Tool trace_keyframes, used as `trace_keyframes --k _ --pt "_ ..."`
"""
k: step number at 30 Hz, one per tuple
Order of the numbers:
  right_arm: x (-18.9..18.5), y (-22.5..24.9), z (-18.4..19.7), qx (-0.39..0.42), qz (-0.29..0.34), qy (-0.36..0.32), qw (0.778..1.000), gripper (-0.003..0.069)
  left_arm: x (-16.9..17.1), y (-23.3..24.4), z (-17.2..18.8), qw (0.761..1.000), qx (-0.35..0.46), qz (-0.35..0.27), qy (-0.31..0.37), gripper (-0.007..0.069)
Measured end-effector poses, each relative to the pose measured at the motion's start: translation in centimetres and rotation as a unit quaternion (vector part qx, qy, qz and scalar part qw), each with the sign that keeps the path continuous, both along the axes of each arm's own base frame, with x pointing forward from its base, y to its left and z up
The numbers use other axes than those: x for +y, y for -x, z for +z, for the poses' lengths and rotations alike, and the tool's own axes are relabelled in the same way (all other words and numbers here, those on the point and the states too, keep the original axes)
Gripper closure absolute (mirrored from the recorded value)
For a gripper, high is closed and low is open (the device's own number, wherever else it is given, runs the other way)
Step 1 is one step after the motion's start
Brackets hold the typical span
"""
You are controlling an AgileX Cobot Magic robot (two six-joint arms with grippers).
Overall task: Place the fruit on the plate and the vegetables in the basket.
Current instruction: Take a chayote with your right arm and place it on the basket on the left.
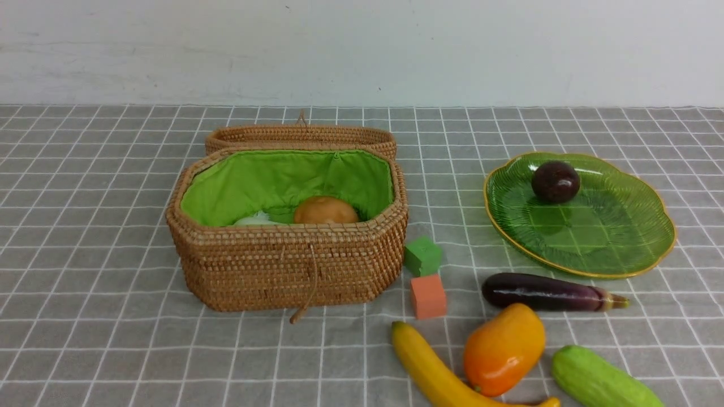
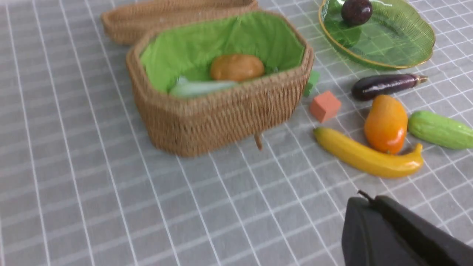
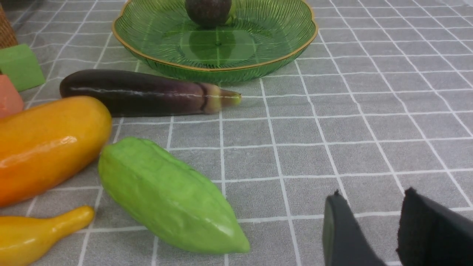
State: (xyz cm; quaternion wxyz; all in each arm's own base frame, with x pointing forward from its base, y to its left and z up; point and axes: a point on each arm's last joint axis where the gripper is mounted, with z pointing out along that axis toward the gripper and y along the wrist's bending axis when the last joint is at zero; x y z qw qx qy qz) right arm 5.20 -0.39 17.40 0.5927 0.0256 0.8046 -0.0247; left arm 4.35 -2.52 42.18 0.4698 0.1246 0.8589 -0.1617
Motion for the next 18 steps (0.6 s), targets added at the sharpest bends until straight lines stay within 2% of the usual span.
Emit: trace_keyframes --k 2,6,18 --pt "0.0 0.0 0.0 0.0 0.0 0.0 1.0 0.0417 0.4 0.8 -2.3 1.0 0.018 0.01 0.006 0.0638" --pt "0.0 0.0 0.0 0.0 0.0 0.0 1.0 0.0417 0.6 1.4 -4.2 0.999 0.04 0.025 0.02 0.0638" --pt "0.0 0.0 0.0 0.0 0.0 0.0 1.0 0.0417 0.7 1.4 -4.7 0.997 0.054 0.035 0.03 0.0638"
